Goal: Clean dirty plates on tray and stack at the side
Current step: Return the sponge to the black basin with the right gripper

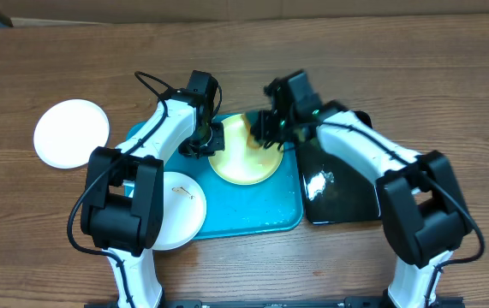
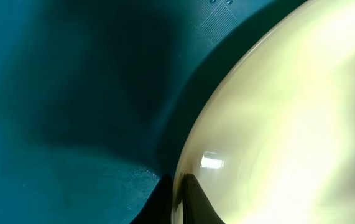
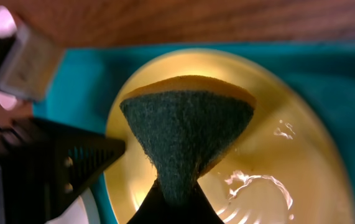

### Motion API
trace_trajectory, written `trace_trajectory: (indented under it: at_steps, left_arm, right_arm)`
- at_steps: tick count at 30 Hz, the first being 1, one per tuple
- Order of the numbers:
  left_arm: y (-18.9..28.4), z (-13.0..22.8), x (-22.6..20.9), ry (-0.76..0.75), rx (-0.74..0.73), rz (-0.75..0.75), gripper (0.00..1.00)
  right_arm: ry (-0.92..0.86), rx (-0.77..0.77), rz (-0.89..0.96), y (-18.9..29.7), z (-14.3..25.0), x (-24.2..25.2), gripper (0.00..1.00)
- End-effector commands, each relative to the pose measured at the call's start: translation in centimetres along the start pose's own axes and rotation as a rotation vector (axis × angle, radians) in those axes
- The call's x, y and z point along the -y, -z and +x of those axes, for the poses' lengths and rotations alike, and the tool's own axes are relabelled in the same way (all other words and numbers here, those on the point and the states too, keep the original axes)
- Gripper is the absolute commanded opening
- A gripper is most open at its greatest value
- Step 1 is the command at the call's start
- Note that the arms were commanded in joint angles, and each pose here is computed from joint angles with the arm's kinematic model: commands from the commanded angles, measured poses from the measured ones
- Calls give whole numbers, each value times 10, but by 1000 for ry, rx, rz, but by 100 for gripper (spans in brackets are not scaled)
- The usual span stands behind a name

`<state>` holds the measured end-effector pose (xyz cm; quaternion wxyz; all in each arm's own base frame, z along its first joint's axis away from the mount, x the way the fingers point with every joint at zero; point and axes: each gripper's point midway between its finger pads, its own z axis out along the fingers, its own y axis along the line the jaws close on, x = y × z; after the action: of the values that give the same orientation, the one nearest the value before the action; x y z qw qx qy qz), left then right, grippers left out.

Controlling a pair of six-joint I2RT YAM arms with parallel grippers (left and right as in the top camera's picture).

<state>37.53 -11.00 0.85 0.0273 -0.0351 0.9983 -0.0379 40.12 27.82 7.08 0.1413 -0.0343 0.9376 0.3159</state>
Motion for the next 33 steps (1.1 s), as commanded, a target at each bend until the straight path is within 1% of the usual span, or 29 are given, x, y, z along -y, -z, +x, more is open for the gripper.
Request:
trace_trajectory:
  at_steps: [1, 3, 6, 7, 9, 11, 15, 19, 23, 24, 25, 26, 27, 28, 32, 33]
  left_arm:
    - [-7, 6, -8, -18, -25, -33, 7]
    - [-7, 7, -8, -18, -29, -34, 6]
    - [-7, 9, -9, -18, -37, -37, 8]
    - [-7, 9, -9, -18, -39, -37, 9]
    - [-7, 9, -9, -18, -40, -38, 4]
    - [-7, 9, -9, -18, -39, -37, 4]
    - [-7, 9, -9, -18, -39, -37, 4]
    - [-7, 9, -9, -17, -39, -37, 5]
    - [-7, 9, -9, -18, -38, -37, 7]
    - [-7, 9, -9, -18, -38, -36, 7]
    - [-7, 9, -9, -18, -38, -37, 7]
    - [-7, 9, -9, -18, -38, -37, 7]
    - [-7, 9, -9, -18, -39, -37, 7]
    - [-7, 9, -9, -18, -39, -37, 7]
    - [-7, 9, -9, -18, -39, -37, 5]
    - [-6, 9, -9, -16, -39, -37, 4]
  right_arm:
    - [64, 88, -48, 50, -29, -21, 4]
    - [75, 81, -3, 67, -25, -11, 4]
    - [48, 24, 131, 86, -8, 21, 4]
    - [32, -1, 185, 91, -1, 34, 4]
    - [-10, -69, 339, 104, 18, 67, 4]
    - [-38, -117, 485, 115, 34, 96, 4]
    - [-37, -157, 685, 124, 55, 137, 4]
    - [-18, -117, 764, 118, 59, 161, 4]
    - [-9, -62, 759, 104, 57, 172, 4]
    - [-10, -45, 759, 102, 56, 175, 10]
    - [-12, -34, 757, 101, 55, 178, 18]
    - [-14, -29, 756, 101, 54, 179, 24]
    - [-20, -24, 757, 102, 53, 181, 36]
    - [-26, -21, 757, 103, 52, 182, 43]
    - [-46, -34, 750, 115, 47, 177, 51]
    - [-47, -32, 734, 122, 42, 167, 56]
